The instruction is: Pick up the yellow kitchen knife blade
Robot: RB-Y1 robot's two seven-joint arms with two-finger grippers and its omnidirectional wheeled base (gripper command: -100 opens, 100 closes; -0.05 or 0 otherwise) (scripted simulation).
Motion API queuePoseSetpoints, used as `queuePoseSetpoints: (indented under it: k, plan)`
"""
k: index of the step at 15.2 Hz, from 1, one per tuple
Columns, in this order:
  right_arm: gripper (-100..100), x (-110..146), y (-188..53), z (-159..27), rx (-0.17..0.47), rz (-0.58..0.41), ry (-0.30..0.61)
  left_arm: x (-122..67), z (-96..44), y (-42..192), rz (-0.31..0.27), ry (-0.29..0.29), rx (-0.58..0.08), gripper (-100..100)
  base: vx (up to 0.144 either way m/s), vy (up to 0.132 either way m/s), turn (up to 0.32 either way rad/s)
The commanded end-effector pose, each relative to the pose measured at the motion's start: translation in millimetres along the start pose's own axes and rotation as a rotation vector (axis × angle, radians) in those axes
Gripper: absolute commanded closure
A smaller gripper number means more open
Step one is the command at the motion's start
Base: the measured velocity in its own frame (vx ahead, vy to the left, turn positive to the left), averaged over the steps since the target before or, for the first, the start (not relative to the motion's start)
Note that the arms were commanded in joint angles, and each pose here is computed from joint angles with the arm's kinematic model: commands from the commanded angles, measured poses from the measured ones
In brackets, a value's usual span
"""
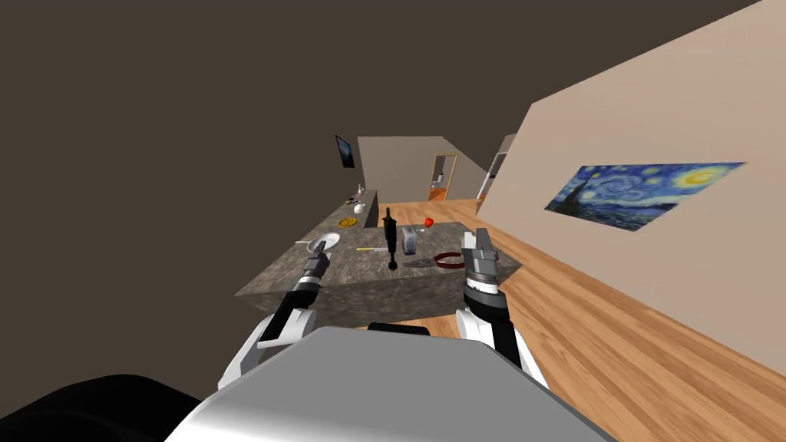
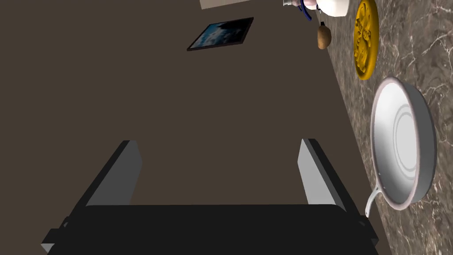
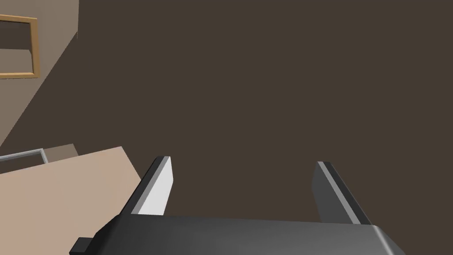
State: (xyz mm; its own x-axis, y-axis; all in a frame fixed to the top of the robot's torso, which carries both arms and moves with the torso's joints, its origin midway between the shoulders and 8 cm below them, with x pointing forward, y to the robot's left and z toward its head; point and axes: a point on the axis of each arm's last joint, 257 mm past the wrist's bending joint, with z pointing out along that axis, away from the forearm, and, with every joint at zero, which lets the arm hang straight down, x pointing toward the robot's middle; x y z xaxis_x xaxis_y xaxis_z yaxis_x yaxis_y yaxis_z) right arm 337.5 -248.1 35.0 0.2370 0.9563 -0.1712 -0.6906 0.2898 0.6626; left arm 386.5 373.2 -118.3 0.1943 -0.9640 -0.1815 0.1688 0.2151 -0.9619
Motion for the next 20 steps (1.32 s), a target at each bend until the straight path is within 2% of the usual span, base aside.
queuePoseSetpoints:
  k: [1, 2, 4, 5, 6, 7, 9, 10, 12, 13, 15, 16, 18, 19, 20]
  plan:
    - [0, 0.0, 0.0, 0.0, 0.0, 0.0, 0.0, -8.5, -3.7, 10.4, 0.007, -0.008, -0.044, -100, -0.018, -0.018, -0.044]
    - [0, 0.0, 0.0, 0.0, 0.0, 0.0, 0.0, -27.3, -5.9, 25.4, 0.023, -0.03, -0.093, -100, -0.019, -0.027, -0.206]
    - [0, 0.0, 0.0, 0.0, 0.0, 0.0, 0.0, -27.8, -6.6, 31.3, 0.022, -0.031, -0.116, -100, -0.016, -0.02, -0.154]
    - [0, 0.0, 0.0, 0.0, 0.0, 0.0, 0.0, -48.5, -10.5, 47.8, 0.037, -0.057, -0.173, -100, -0.013, -0.029, -0.275]
    - [0, 0.0, 0.0, 0.0, 0.0, 0.0, 0.0, -48.9, -11.3, 52.1, 0.036, -0.058, -0.19, -100, -0.016, -0.03, -0.256]
    - [0, 0.0, 0.0, 0.0, 0.0, 0.0, 0.0, -71.0, -16.4, 66.0, 0.049, -0.087, -0.241, -100, -0.018, -0.042, -0.378]
    - [0, 0.0, 0.0, 0.0, 0.0, 0.0, 0.0, -71.7, -18.1, 72.5, 0.048, -0.089, -0.267, -100, -0.014, -0.03, -0.197]
    - [0, 0.0, 0.0, 0.0, 0.0, 0.0, 0.0, -95.0, -24.2, 83.9, 0.059, -0.121, -0.311, -100, -0.013, -0.033, -0.209]
    - [0, 0.0, 0.0, 0.0, 0.0, 0.0, 0.0, -95.8, -27.0, 92.1, 0.057, -0.124, -0.344, -100, -0.01, -0.028, -0.201]
    - [0, 0.0, 0.0, 0.0, 0.0, 0.0, 0.0, -120.1, -34.5, 102.2, 0.065, -0.159, -0.387, -100, -0.03, -0.026, -0.32]
    - [0, 0.0, 0.0, 0.0, 0.0, 0.0, 0.0, -121.0, -38.2, 110.5, 0.063, -0.162, -0.423, -100, -0.02, -0.022, -0.193]
    - [0, 0.0, 0.0, 0.0, 0.0, 0.0, 0.0, -146.2, -48.0, 120.9, 0.068, -0.201, -0.472, -100, -0.014, -0.03, -0.196]
    - [0, 0.0, 0.0, 0.0, 0.0, 0.0, 0.0, -146.8, -51.7, 127.6, 0.066, -0.204, -0.501, -100, -0.013, -0.023, -0.182]
    - [0, 0.0, 0.0, 0.0, 0.0, 0.0, 0.0, -172.1, -61.6, 134.3, 0.069, -0.243, -0.539, -100, -0.016, -0.031, -0.244]
    - [0, 0.0, 0.0, 0.0, 0.0, 0.0, 0.0, -172.4, -63.6, 137.4, 0.067, -0.245, -0.553, -100, -0.018, -0.03, -0.275]
